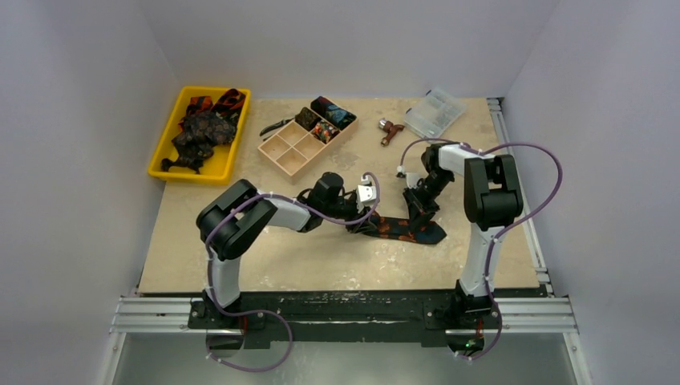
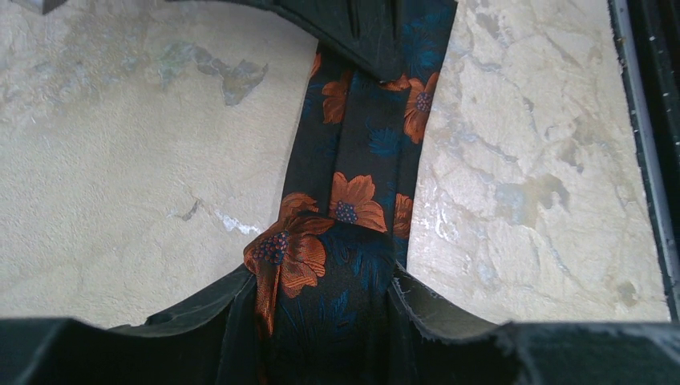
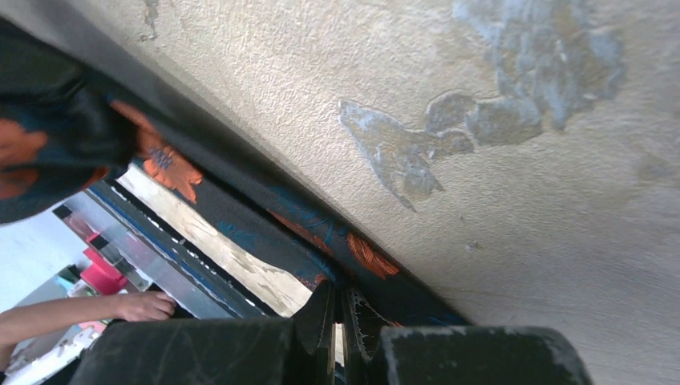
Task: Roll the ties
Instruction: Roll the tie at the center of the board.
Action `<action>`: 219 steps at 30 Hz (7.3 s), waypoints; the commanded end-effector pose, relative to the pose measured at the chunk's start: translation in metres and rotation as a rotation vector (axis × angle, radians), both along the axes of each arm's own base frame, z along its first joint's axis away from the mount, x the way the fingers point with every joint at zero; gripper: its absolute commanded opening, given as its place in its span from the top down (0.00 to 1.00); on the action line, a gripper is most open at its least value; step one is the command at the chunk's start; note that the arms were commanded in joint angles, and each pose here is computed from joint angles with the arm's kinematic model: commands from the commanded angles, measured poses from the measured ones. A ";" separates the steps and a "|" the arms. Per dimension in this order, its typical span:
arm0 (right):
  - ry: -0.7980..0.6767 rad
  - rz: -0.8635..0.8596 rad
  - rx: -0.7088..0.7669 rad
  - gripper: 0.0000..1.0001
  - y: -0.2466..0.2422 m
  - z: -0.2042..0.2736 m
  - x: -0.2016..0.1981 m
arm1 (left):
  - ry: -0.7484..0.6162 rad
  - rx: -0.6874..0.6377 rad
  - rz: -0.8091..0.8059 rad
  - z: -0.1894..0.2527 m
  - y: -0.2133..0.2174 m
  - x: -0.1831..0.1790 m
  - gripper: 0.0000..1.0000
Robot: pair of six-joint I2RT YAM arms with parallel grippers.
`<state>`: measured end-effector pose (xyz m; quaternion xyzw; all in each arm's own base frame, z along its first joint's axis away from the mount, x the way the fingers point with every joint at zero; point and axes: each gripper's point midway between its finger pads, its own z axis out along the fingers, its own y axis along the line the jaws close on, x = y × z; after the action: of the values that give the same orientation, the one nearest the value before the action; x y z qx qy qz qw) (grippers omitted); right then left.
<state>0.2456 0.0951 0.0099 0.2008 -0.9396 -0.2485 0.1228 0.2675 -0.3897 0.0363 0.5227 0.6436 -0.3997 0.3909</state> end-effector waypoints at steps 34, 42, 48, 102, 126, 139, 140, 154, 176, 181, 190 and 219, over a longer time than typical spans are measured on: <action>-0.213 0.084 -0.251 1.00 -0.041 -0.063 0.098 | -0.081 0.473 -0.012 -0.068 0.052 0.001 0.97; -0.280 0.106 -0.205 0.84 -0.036 -0.031 0.116 | -0.019 0.476 0.028 -0.065 0.052 -0.002 0.96; -0.321 0.036 -0.057 0.49 -0.010 0.025 0.108 | -0.007 0.575 0.043 -0.082 0.060 -0.013 0.94; -0.154 -0.081 0.220 1.00 0.066 -0.030 0.033 | 0.132 0.430 -0.023 -0.045 0.035 -0.009 0.38; -0.211 -0.068 0.058 1.00 0.050 -0.049 0.053 | 0.018 0.109 0.066 0.005 -0.002 0.019 0.33; -0.221 -0.071 0.070 1.00 0.054 -0.048 0.048 | 0.139 0.082 0.153 -0.007 -0.024 0.027 0.42; -0.225 -0.077 0.075 1.00 0.055 -0.046 0.050 | 0.116 0.104 0.141 -0.010 -0.024 0.024 0.47; -0.208 -0.139 0.281 0.64 0.053 0.038 0.056 | -0.041 0.532 0.083 -0.061 0.046 0.006 0.82; -0.085 -0.126 0.387 1.00 0.077 0.024 0.042 | 0.028 0.572 0.005 -0.061 0.027 -0.008 0.58; -0.136 -0.077 0.265 1.00 0.056 0.001 0.047 | 0.070 0.451 -0.002 -0.046 0.013 -0.006 0.45; -0.215 -0.065 0.172 1.00 0.042 -0.017 0.061 | 0.063 0.218 -0.031 -0.017 -0.027 0.002 0.42; -0.136 -0.154 0.194 0.87 0.026 -0.017 0.044 | 0.062 0.451 0.120 -0.047 0.015 0.000 0.88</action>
<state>0.2945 0.1307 0.0193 0.1335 -0.9165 -0.3766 0.0175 0.2897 -0.4125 0.0212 0.5429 0.7091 -0.2844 0.3486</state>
